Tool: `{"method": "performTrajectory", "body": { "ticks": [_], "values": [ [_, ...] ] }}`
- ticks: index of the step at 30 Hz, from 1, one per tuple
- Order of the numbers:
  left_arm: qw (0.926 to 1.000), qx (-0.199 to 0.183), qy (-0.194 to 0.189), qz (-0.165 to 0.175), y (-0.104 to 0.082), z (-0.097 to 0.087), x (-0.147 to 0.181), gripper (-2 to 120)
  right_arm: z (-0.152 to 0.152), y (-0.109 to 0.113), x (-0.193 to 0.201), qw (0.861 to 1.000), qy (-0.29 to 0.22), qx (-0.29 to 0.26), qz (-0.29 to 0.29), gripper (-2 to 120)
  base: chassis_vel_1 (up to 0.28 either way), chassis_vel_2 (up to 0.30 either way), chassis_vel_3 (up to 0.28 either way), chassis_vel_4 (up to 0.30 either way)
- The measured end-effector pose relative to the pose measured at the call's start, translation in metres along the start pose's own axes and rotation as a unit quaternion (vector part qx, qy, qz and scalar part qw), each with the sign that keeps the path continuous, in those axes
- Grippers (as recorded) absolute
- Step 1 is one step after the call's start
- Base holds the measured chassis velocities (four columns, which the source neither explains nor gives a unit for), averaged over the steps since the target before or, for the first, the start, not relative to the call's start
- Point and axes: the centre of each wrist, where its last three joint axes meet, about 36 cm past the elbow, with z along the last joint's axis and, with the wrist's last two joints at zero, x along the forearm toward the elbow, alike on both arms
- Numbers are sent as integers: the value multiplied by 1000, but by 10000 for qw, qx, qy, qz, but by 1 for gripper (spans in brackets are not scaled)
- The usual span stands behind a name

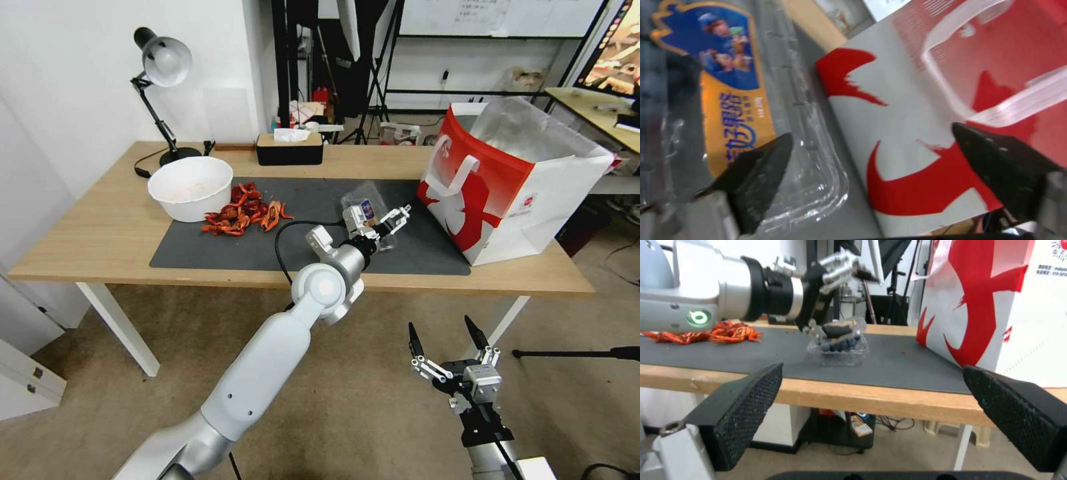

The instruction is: Close the takeout container lid, then place the container into the takeout bag.

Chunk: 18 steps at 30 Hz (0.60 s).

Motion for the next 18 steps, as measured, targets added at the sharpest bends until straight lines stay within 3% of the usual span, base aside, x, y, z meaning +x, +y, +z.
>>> {"method": "performTrajectory", "body": {
  "ticks": [11, 17, 18],
  "values": [
    [9993, -234, 75, -288, 5, -1, 0, 49, -25, -17, -15, 9991, -110, -410, 25, 100, 0, 0, 0, 0],
    [9983, -407, 138, -395, 6, 1, -2, 29, -51, -39, -30, 9935, -190, -1126, 9, 100, 0, 0, 0, 0],
    [9980, -456, 154, -417, 6, 1, -4, 21, -66, -51, -38, 9870, -233, -1590, -4, 100, 0, 0, 0, 0]
  ]
}}
